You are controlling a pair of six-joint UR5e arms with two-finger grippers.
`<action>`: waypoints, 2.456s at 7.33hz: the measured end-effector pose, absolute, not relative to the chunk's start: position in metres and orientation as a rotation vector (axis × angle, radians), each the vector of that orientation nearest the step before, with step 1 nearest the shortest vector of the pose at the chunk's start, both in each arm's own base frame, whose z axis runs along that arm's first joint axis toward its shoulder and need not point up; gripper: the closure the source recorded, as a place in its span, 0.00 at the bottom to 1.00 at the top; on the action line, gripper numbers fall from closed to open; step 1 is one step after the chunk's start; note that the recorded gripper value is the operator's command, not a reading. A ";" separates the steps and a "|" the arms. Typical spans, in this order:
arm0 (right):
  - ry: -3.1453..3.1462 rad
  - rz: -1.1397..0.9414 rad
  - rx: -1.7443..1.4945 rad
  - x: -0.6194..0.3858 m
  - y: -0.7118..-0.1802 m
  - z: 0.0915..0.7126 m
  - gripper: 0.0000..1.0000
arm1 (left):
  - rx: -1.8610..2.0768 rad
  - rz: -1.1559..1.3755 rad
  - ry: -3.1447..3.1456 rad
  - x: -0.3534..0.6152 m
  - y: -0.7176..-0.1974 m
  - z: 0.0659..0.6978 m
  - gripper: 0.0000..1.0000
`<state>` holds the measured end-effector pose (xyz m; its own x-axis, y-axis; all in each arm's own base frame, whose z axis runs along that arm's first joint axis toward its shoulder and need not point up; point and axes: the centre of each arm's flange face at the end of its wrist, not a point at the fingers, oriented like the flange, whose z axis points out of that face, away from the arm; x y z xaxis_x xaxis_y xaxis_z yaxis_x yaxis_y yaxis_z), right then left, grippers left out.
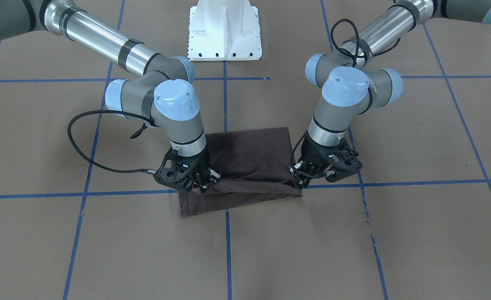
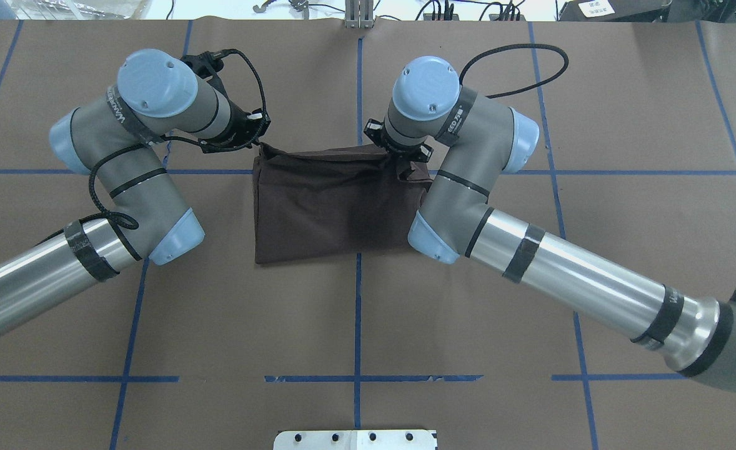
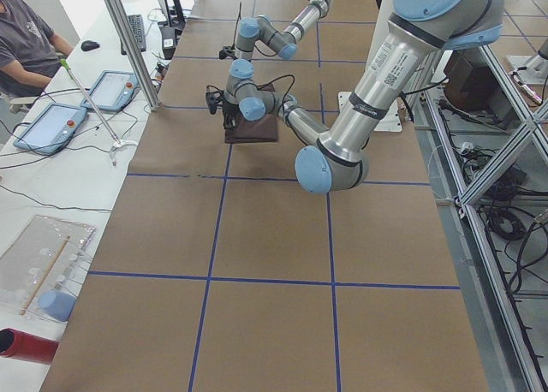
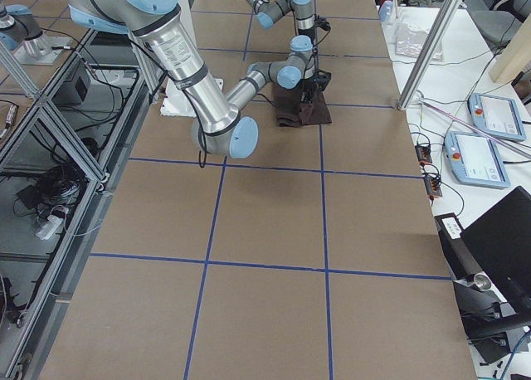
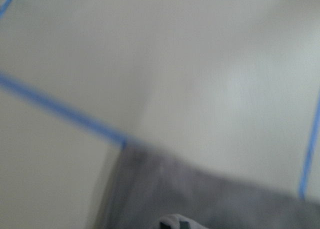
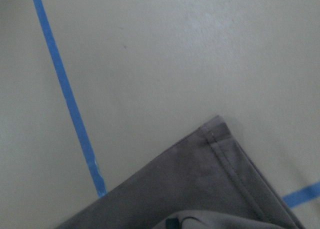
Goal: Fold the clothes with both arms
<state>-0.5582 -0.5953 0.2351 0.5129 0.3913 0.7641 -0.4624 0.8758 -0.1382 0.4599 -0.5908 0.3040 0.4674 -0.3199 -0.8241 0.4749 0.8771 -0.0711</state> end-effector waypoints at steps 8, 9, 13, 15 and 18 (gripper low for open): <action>-0.725 0.210 0.139 -0.310 -0.729 0.344 0.00 | 0.382 -0.219 0.856 0.255 -0.636 0.380 0.00; -0.710 0.124 0.143 -0.228 -0.719 0.402 0.00 | 0.432 -0.114 0.767 0.174 -0.642 0.414 0.00; -0.782 -0.032 0.124 0.057 -0.553 0.587 0.00 | 0.448 0.402 0.557 -0.079 -0.606 0.515 0.00; -0.776 0.030 0.073 0.105 -0.465 0.600 0.00 | 0.420 0.472 0.607 -0.098 -0.558 0.571 0.00; -0.802 0.047 0.034 0.104 -0.438 0.611 0.00 | 0.306 0.434 0.565 -0.104 -0.523 0.652 0.00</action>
